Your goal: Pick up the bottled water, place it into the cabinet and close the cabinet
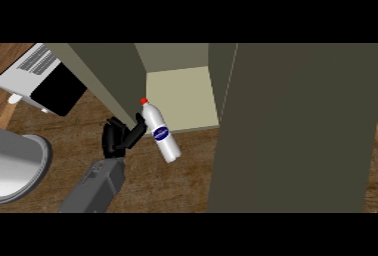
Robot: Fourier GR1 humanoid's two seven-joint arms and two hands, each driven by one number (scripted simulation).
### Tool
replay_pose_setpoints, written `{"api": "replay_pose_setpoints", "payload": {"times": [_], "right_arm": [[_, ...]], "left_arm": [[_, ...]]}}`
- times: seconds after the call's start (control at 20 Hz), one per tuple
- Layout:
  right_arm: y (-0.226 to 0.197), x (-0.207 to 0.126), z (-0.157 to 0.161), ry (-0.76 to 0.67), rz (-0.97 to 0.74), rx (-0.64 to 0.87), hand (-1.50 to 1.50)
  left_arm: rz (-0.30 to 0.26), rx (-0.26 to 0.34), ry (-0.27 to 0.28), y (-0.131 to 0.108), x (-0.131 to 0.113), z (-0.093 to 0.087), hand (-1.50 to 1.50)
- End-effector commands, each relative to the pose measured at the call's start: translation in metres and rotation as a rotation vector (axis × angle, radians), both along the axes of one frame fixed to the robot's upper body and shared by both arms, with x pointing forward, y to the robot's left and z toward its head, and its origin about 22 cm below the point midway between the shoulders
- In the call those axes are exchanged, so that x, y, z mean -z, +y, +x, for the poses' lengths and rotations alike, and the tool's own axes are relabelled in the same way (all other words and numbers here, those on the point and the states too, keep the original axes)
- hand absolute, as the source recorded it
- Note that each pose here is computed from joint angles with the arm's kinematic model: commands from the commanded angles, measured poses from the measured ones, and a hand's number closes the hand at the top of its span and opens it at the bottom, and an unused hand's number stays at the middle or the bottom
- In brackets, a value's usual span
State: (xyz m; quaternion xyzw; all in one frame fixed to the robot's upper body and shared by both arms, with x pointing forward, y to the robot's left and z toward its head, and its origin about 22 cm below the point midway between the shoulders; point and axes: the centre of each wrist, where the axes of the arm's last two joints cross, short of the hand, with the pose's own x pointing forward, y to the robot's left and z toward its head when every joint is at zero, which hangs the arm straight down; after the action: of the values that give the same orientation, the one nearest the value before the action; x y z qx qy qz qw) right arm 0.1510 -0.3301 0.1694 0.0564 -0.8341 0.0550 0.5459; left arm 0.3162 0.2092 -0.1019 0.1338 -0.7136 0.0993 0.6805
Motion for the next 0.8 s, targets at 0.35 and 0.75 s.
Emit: {"api": "replay_pose_setpoints", "payload": {"times": [0.35,0.75], "right_arm": [[-0.007,-0.004,0.005,-0.017,-0.005,-0.030,-1.50],[-0.012,0.000,0.010,-0.014,0.012,-0.038,-1.50]], "left_arm": [[-0.147,0.085,-0.107,-0.066,-0.077,0.065,1.50],[-0.114,0.076,-0.129,-0.067,-0.073,0.061,-1.50]]}}
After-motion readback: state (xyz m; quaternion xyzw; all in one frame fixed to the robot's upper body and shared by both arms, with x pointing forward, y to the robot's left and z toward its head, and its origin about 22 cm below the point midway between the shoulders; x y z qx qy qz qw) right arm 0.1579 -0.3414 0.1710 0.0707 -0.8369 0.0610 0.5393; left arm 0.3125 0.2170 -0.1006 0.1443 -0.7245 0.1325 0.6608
